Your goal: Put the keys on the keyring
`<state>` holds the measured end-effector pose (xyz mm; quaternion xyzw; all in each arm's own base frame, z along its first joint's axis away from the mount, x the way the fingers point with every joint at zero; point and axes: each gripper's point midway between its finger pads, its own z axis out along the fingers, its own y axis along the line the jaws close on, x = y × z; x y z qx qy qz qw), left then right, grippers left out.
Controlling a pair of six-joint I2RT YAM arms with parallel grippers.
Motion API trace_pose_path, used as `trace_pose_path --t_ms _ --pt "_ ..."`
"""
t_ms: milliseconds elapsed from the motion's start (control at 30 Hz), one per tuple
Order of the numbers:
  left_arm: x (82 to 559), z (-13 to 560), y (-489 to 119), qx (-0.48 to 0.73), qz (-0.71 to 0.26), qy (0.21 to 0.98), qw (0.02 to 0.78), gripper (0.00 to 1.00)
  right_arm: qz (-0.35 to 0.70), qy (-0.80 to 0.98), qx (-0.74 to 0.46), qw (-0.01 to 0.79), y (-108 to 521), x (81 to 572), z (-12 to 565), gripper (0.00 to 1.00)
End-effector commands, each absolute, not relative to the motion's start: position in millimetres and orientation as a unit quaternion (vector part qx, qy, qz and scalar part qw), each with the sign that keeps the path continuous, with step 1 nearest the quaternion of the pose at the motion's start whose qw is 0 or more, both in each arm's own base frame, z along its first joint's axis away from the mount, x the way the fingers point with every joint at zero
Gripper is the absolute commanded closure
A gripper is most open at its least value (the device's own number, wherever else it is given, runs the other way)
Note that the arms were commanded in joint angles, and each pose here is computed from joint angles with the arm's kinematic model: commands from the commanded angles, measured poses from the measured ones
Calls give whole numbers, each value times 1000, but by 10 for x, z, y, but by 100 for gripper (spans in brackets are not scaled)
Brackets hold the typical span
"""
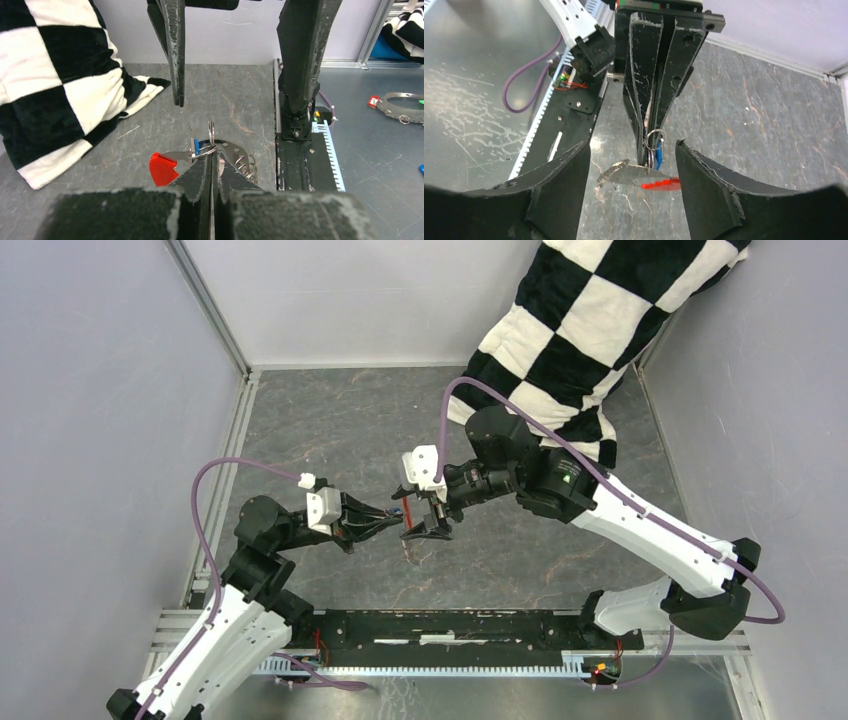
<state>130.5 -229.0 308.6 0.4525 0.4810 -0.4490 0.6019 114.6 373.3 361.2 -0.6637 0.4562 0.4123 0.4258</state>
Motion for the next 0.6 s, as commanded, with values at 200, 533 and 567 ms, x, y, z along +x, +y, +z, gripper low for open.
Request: trace_pose_path --t_ms 200,533,567 --pt "1251 3313 -2267 467 -439 456 618 98 364 450 -678 454 3662 1224 3713 43" --pt "1203 3310 -2249 495 -420 440 621 98 353 453 -688 444 3759 1232 3606 50" --pt "1201 3302 -2248 496 -420 440 620 98 352 454 -688 444 3768 1237 3601 51"
